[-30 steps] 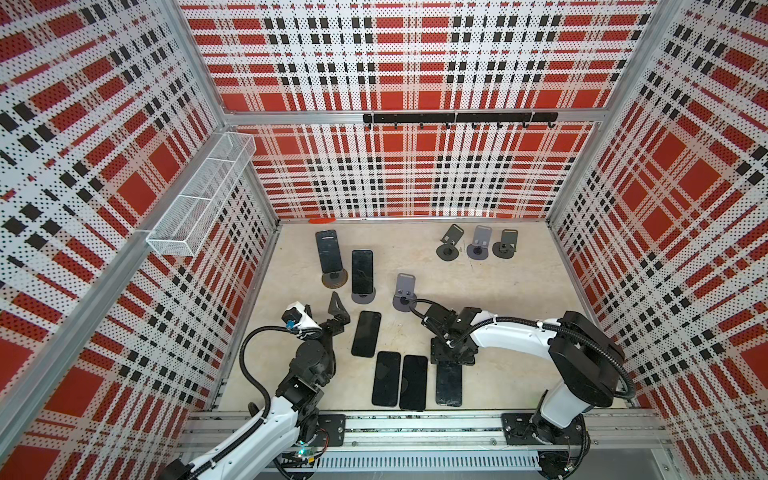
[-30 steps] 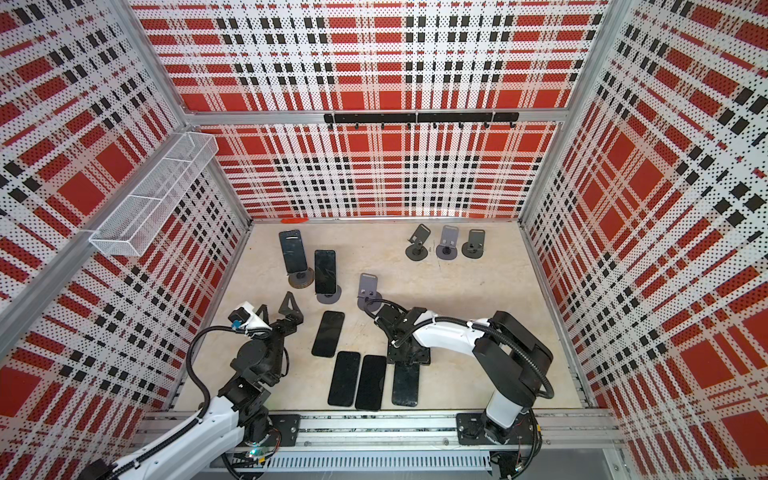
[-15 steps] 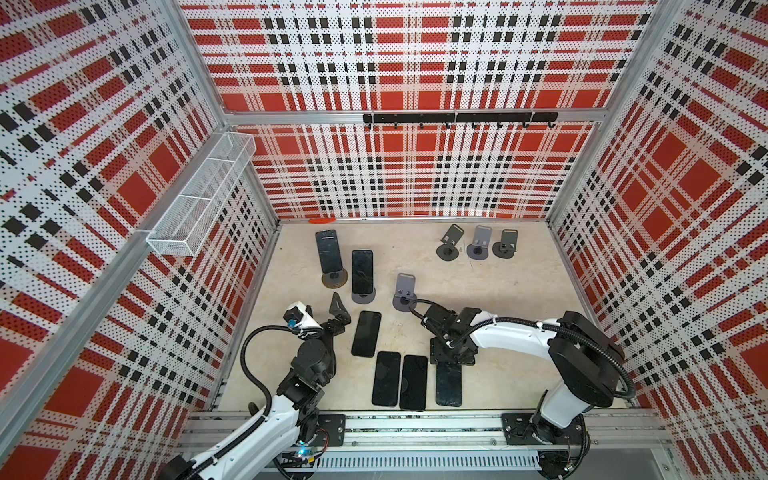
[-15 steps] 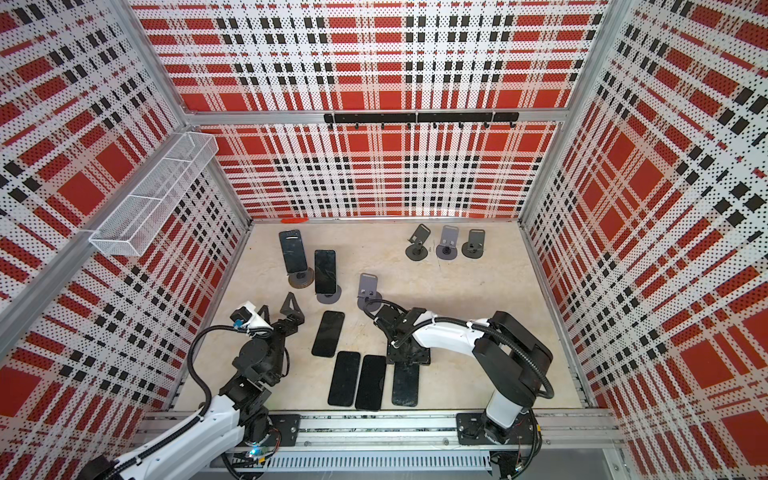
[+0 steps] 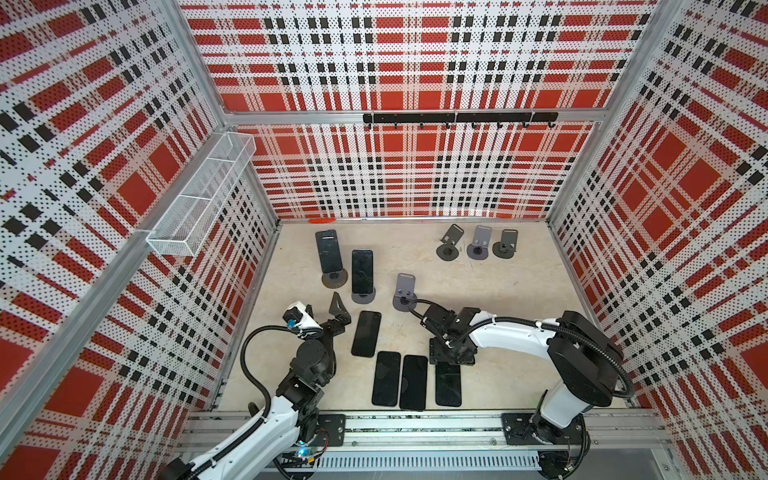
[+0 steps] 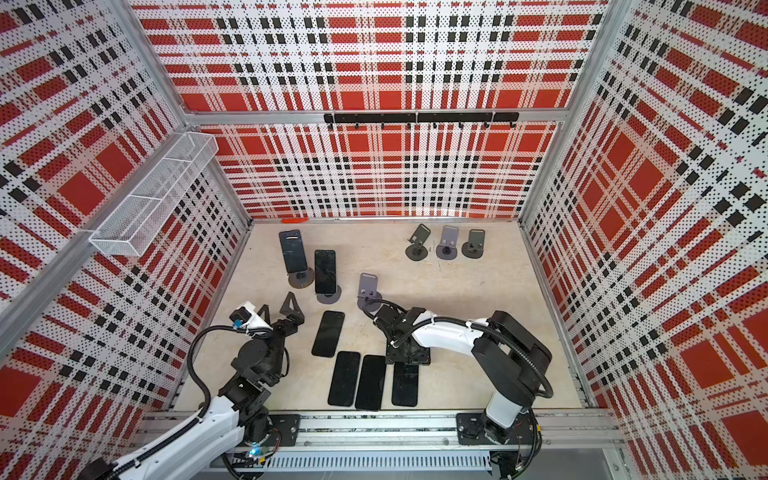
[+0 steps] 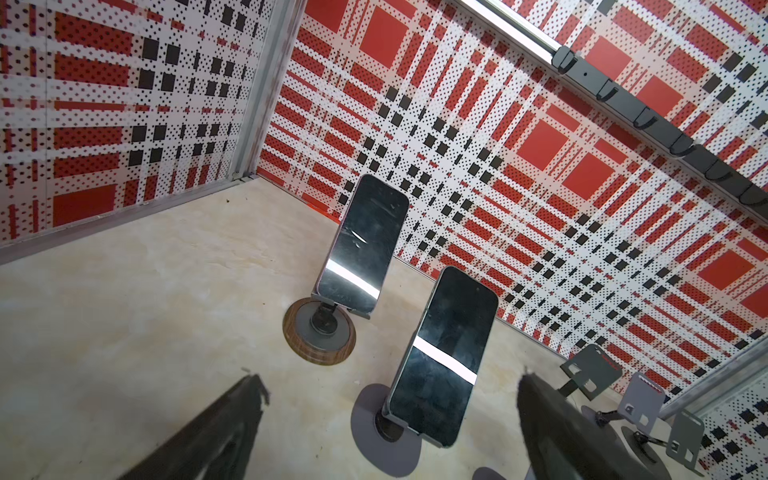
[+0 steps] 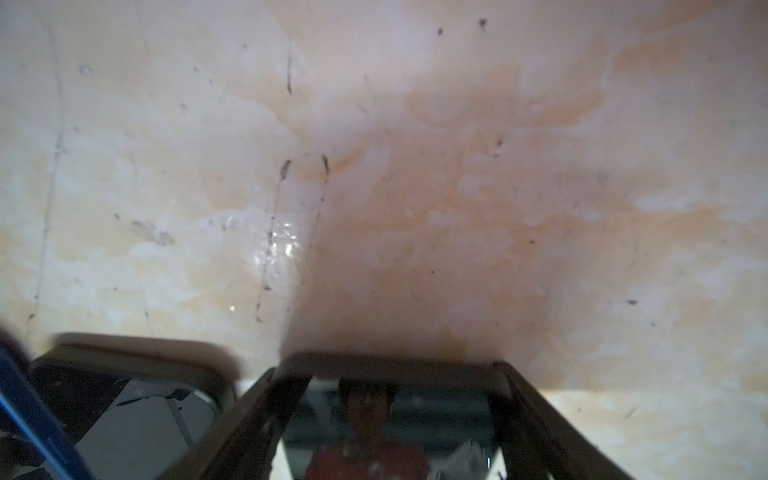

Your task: Remove the phone from the phone stand

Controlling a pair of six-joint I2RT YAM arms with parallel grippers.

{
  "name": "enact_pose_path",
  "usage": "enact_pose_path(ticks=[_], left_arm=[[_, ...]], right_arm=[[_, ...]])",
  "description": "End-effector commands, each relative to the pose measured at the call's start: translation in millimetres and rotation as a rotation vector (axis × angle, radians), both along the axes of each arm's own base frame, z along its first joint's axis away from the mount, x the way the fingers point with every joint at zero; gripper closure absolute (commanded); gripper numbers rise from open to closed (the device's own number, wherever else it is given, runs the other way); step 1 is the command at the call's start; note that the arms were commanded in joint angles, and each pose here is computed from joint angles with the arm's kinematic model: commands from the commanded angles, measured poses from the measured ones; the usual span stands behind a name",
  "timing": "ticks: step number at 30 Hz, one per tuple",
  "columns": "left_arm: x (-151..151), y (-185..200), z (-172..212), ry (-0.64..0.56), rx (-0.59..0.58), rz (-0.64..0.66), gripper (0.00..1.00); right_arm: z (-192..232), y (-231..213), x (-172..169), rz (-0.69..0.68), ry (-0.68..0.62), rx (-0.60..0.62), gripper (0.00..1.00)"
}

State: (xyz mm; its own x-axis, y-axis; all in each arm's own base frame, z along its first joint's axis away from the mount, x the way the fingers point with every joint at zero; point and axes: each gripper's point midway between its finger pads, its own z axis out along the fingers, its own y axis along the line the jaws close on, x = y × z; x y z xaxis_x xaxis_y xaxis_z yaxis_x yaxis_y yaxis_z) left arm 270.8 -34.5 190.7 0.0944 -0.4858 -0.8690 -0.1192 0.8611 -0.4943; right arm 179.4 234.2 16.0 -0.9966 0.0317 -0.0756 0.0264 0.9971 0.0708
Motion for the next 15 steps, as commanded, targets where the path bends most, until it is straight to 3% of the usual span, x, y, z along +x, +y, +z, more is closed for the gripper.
enact_pose_path(ticks=[1, 10, 15], left_arm=[[-0.8, 1.2, -1.2, -0.003, -0.004, -0.001, 0.02], [-1.2, 1.6, -2.1, -0.001, 0.002, 0.002, 0.02], [-1.1, 2.2, -3.3, 0.003, 0.007, 0.006, 0.02]], right_arm=[[-12.9, -8.6, -12.9, -0.006, 0.055, -0.048, 0.19], [0.7, -2.4, -4.2, -0.012, 0.011, -0.019, 0.19], [30.0, 7.9, 8.2, -0.018, -0.056, 0.036, 0.09]])
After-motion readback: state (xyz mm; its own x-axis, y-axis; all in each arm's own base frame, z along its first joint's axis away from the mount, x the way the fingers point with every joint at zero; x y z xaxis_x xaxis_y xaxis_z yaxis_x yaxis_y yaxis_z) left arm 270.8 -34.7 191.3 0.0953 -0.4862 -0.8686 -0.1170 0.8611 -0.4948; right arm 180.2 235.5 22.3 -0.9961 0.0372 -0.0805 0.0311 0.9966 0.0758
